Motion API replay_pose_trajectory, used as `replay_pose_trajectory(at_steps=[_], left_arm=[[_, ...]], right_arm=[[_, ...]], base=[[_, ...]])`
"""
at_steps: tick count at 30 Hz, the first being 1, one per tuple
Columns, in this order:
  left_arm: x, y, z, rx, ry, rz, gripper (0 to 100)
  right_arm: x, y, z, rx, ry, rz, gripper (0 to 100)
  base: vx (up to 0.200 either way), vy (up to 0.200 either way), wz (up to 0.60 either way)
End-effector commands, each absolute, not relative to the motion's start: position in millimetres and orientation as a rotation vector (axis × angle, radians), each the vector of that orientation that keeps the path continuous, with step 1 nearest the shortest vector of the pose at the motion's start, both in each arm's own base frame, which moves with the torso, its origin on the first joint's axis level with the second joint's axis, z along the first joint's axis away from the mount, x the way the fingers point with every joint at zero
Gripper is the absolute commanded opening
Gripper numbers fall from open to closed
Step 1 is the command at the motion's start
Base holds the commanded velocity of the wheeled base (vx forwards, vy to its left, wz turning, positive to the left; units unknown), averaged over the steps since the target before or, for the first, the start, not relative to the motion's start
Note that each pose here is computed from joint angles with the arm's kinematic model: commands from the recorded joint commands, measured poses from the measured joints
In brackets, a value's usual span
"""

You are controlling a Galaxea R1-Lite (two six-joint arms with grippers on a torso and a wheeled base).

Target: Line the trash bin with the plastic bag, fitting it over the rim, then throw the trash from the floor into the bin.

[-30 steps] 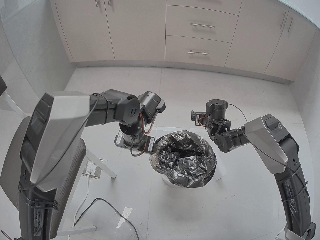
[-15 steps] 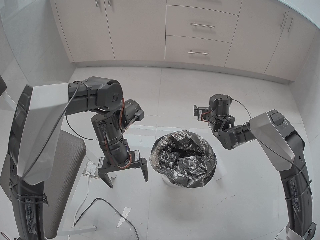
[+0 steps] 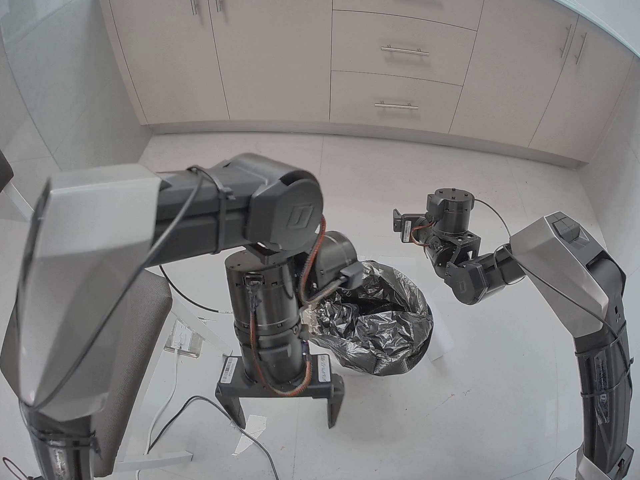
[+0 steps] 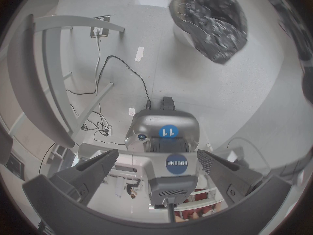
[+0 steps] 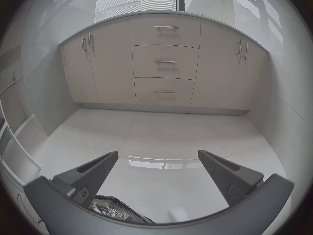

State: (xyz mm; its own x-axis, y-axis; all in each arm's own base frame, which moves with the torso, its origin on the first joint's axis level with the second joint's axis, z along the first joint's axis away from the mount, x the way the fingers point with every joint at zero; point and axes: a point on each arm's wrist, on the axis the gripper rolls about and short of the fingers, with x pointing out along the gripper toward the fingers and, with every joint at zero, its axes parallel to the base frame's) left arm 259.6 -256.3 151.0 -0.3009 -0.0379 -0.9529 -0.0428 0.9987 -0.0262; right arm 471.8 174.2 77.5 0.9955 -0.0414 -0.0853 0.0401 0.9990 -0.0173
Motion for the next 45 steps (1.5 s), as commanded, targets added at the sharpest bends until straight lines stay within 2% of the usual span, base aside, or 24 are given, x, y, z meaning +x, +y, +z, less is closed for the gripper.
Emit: replay_pose_trajectory(at_steps=[1, 3, 4, 6, 8, 9, 12, 16, 19, 21, 23, 27, 32, 41, 45], left_arm=[[155.8, -243.7, 258.2, 0.012, 1.682, -0.241, 100], [96.6, -194.8, 321.3, 0.011, 1.446, -0.464, 100], [74.0, -178.2, 337.3, 0.004, 1.394, -0.567, 100], [57.3, -163.5, 326.9, 0.060, 1.418, -0.593, 100], [58.5, -153.1, 272.2, 0.052, 1.382, -0.570, 100], [60.7, -153.1, 266.3, 0.037, 1.362, -0.563, 100], [126.9, -155.7, 190.9, -0.144, 1.006, -0.356, 100], [207.6, -166.2, 113.3, -0.270, 0.558, -0.353, 100], [247.5, -192.5, 55.8, -0.248, 0.349, -0.311, 100], [261.8, -200.7, 24.8, -0.154, 0.333, -0.289, 100], [271.6, -204.7, 17.2, -0.147, 0.340, -0.283, 100], [304.8, -200.3, 22.0, -0.177, 0.363, -0.210, 100], [323.0, -200.1, 21.1, -0.220, 0.467, -0.145, 100], [361.0, -199.1, -7.8, -0.196, 0.501, -0.087, 100], [393.9, -194.7, 9.0, -0.228, 0.449, -0.053, 100]], right_arm=[[464.0, 168.6, 75.8, -0.016, 0.090, -0.045, 100], [460.4, 166.4, 77.1, -0.014, 0.086, -0.047, 100], [459.2, 165.9, 76.5, -0.015, 0.089, -0.047, 100], [458.7, 164.9, 77.7, -0.014, 0.088, -0.047, 100], [459.2, 165.9, 79.4, -0.013, 0.083, -0.047, 100], [459.0, 165.9, 79.0, -0.013, 0.085, -0.045, 100], [458.3, 169.5, 77.3, -0.016, 0.086, -0.039, 100], [457.6, 170.1, 70.4, -0.023, 0.103, -0.038, 100], [458.8, 168.1, 67.6, -0.025, 0.107, -0.044, 100], [459.1, 167.4, 67.6, -0.024, 0.107, -0.046, 100], [459.3, 166.7, 67.6, -0.024, 0.107, -0.047, 100], [460.9, 166.5, 67.5, -0.023, 0.105, -0.049, 100], [460.9, 166.5, 63.1, -0.025, 0.112, -0.049, 100], [460.8, 166.5, 63.7, -0.023, 0.103, -0.049, 100], [462.1, 166.1, 61.1, -0.024, 0.106, -0.050, 100]], base=[[0.000, 0.000, 0.00], [0.000, 0.000, 0.00], [0.000, 0.000, 0.00], [0.000, 0.000, 0.00], [0.000, 0.000, 0.00], [0.000, 0.000, 0.00], [0.000, 0.000, 0.00], [0.000, 0.000, 0.00], [0.000, 0.000, 0.00], [0.000, 0.000, 0.00], [0.000, 0.000, 0.00], [0.000, 0.000, 0.00], [0.000, 0.000, 0.00], [0.000, 0.000, 0.00], [0.000, 0.000, 0.00]])
